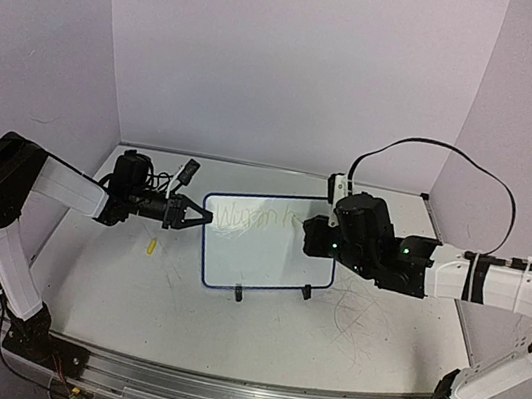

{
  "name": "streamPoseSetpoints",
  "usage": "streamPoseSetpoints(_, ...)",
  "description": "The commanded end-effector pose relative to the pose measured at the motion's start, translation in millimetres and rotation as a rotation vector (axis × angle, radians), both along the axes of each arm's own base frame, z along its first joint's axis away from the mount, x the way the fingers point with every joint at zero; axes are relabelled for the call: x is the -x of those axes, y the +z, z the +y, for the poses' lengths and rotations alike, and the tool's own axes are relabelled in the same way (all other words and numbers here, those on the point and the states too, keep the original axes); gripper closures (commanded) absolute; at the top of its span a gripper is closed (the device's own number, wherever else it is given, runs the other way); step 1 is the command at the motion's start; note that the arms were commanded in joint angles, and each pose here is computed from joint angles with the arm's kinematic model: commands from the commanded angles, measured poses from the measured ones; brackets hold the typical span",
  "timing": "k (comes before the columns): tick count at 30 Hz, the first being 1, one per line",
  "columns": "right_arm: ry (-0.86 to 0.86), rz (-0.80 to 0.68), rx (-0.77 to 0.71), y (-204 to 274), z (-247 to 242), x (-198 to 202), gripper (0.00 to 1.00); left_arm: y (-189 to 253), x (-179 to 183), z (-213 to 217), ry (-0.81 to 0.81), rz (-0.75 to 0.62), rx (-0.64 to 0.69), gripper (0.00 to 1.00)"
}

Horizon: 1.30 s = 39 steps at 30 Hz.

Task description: Write a sentence on the whiteboard

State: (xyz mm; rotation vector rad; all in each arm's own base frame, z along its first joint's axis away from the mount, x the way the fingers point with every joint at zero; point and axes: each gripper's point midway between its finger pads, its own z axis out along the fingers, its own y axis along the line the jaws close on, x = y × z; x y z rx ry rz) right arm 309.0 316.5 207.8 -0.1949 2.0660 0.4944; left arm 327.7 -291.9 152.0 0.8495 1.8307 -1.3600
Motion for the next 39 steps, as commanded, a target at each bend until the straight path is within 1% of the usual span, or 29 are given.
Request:
streamPoseSetpoints(1,-0.041,-0.04,-0.043,16.5,-5.8,-4.2,1.0,-13.3,-18.8,6.7,0.103,-0.028,-0.084,1.0)
streamPoseSetpoints(4,-0.069,-0.045,-0.039,15.9,-12.8,-5.2,1.0,-12.5,-19.1,6.5,0.103,-0.031,-0.084,1.0)
streamPoseSetpoints(9,-0.049,-0.036,-0.031,14.1,-5.0,-8.3,1.0,-11.2,-18.7,6.5,0.102,-0.035,-0.083,1.0)
streamPoseSetpoints(14,-0.077,-0.045,-0.024,14.5,-7.8,-12.0,1.0,-12.1,-17.1,6.4,0.1,-0.034,-0.085,1.0)
streamPoseSetpoints(30,-0.069,-0.036,-0.008,8.5,4.6,-20.3,1.0,-9.9,-17.3,5.8,0.098,-0.039,-0.085,1.0)
streamPoseSetpoints(39,-0.109,-0.025,0.001,2.1,0.7,-23.9,1.0,-9.2,-18.2,5.2,0.096,-0.04,-0.085,1.0)
